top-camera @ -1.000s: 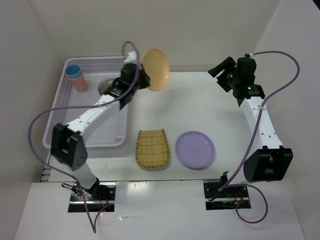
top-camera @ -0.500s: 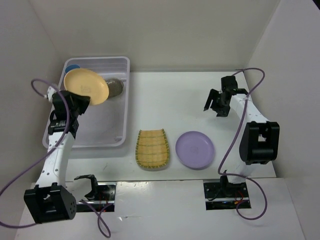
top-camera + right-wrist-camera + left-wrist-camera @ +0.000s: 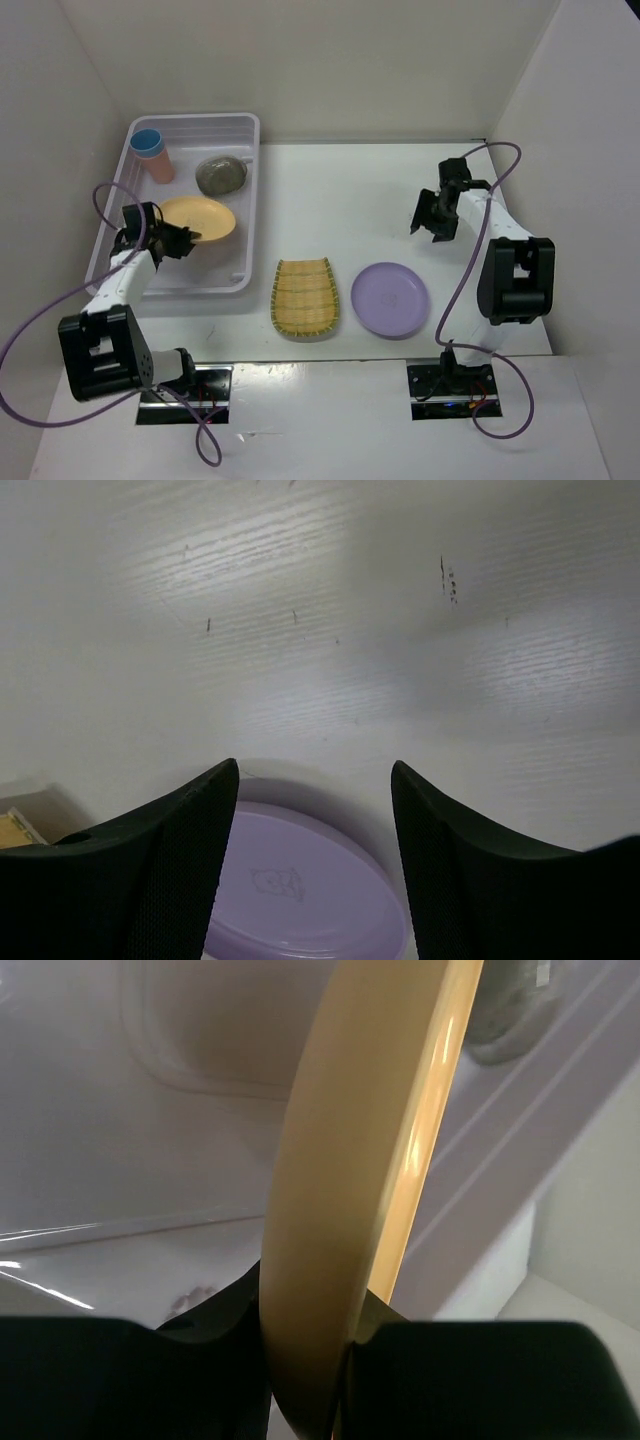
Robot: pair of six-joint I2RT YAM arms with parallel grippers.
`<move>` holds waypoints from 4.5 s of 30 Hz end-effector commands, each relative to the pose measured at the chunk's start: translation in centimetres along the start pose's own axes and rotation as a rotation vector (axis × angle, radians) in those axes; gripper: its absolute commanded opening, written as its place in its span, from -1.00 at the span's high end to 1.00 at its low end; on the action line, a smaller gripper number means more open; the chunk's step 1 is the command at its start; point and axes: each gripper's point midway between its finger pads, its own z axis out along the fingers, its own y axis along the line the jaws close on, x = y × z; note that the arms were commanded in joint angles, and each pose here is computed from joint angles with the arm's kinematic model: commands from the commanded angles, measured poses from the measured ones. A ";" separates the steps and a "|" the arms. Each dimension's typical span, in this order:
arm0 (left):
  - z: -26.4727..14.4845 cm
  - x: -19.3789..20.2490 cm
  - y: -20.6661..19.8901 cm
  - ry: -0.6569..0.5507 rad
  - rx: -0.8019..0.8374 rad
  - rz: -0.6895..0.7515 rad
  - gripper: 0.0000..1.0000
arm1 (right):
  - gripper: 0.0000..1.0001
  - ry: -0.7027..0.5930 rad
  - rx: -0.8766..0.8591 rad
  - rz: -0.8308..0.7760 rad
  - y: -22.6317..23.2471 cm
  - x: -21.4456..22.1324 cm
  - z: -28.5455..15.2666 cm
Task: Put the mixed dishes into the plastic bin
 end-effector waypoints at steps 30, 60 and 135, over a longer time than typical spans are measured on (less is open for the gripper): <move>-8.2 -2.9 -10.0 -0.089 0.266 -0.065 -1.00 | -0.24 0.225 -0.039 -0.192 4.6 8.2 1.4; -9.6 -4.1 -10.4 -0.186 0.306 0.081 -1.00 | -0.34 0.136 0.101 -0.228 6.6 7.3 4.6; -0.8 24.0 -24.0 0.377 0.430 1.233 -1.00 | 1.00 -0.066 0.009 -0.050 4.5 -3.6 7.3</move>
